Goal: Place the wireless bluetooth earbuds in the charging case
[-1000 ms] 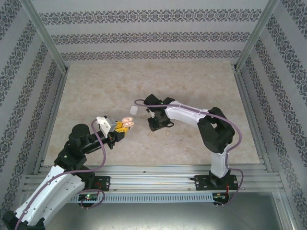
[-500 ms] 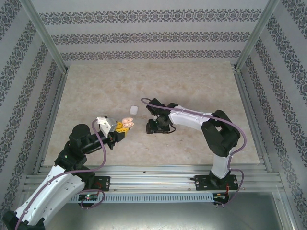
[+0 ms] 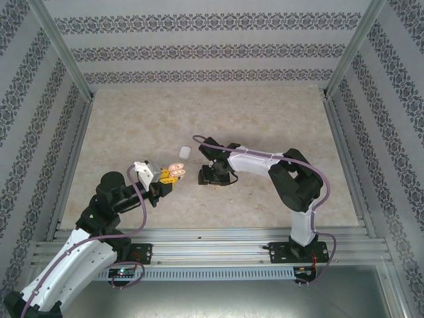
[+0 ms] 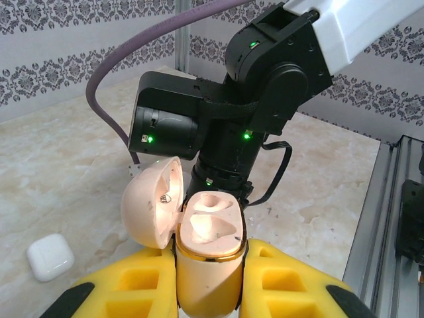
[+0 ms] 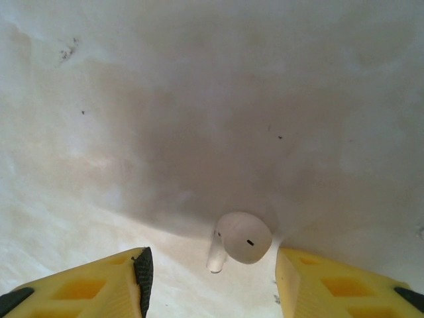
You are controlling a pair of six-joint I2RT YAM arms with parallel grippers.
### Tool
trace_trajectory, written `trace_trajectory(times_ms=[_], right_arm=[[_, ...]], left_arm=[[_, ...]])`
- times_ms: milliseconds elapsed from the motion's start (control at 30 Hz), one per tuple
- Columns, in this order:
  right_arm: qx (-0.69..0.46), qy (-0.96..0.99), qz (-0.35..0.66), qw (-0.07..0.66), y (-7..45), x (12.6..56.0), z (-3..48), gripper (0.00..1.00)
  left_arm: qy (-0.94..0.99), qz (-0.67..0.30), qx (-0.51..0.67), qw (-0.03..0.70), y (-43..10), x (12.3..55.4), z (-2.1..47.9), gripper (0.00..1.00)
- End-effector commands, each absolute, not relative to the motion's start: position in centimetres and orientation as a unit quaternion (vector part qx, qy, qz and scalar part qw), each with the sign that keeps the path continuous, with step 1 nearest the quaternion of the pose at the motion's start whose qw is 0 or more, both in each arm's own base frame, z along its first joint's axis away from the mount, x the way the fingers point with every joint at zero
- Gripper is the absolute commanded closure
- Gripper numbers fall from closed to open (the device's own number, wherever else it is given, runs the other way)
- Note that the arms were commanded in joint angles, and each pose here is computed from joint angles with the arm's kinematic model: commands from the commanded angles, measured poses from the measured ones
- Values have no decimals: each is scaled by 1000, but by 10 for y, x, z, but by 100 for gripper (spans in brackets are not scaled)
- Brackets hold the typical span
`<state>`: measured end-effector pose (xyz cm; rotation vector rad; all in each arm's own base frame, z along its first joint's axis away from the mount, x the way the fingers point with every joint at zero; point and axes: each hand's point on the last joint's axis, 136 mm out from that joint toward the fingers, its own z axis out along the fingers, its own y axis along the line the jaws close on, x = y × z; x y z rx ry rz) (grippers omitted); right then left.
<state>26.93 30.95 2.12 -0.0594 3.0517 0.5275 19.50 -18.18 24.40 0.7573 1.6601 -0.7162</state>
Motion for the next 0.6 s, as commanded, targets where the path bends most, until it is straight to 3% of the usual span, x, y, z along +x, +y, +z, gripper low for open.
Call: trace_trajectory(times_ms=[0,567], right_arm=[[-27,984,174,21,320,273,19,47],[-86,985,145,37,334,290,27,48]], left_arm=[[683,-313,328,573,-186,192,255,100],[687,-313,325,570,-185,192,253,100]])
